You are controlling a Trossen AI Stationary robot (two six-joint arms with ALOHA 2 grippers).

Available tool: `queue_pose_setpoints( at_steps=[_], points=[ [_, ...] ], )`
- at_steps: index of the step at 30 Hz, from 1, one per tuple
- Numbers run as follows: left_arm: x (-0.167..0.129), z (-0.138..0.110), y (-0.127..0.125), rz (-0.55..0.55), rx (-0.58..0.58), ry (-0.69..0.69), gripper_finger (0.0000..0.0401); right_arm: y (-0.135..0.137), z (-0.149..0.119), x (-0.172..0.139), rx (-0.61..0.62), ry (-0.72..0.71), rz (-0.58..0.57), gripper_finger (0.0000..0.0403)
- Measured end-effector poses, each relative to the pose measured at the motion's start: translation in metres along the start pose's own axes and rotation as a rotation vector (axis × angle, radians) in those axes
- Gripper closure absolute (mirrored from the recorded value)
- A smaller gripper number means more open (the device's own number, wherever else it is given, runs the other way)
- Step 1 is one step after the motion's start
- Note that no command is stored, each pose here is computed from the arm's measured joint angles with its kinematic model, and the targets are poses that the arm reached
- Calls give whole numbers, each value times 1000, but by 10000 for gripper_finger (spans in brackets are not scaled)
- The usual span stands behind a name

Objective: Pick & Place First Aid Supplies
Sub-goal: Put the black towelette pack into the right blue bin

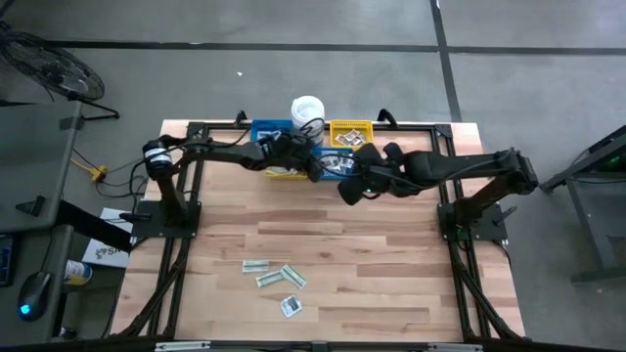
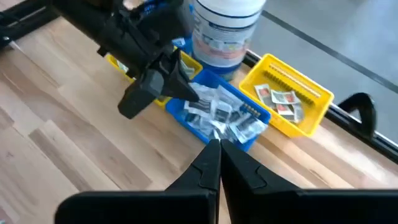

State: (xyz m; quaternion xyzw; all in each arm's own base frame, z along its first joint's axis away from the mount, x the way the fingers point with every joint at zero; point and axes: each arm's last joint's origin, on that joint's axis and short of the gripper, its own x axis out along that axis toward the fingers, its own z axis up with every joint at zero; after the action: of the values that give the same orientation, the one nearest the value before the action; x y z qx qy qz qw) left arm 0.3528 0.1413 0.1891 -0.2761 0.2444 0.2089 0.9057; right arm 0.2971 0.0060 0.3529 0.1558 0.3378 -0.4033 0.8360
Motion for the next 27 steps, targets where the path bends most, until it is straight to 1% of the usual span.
queue_pose_setpoints(
  at_steps=[1, 4, 8, 11, 18, 22, 27],
  points=[
    [3, -1, 1, 20, 13, 11, 401, -1, -1, -2, 2, 3, -4, 399],
    [8, -1, 1, 28, 25, 25, 397, -4, -3, -6, -5, 11, -17, 400],
    [9, -3, 2, 69, 28, 37, 379, -3, -6, -7, -24, 21, -22, 401],
    [9, -4, 1, 89, 55, 34, 357, -3, -7, -8, -30, 22, -22, 399],
    [9, -6, -4, 65, 65, 45, 284, -4, -9, -8, -53, 46, -32, 401],
    [1, -5, -11, 54, 73, 54, 260, -5, -12, -10, -78, 61, -43, 399],
    [-19, -2, -18, 80, 79, 96, 257, -3, -17, -14, -112, 75, -41, 402]
  ],
)
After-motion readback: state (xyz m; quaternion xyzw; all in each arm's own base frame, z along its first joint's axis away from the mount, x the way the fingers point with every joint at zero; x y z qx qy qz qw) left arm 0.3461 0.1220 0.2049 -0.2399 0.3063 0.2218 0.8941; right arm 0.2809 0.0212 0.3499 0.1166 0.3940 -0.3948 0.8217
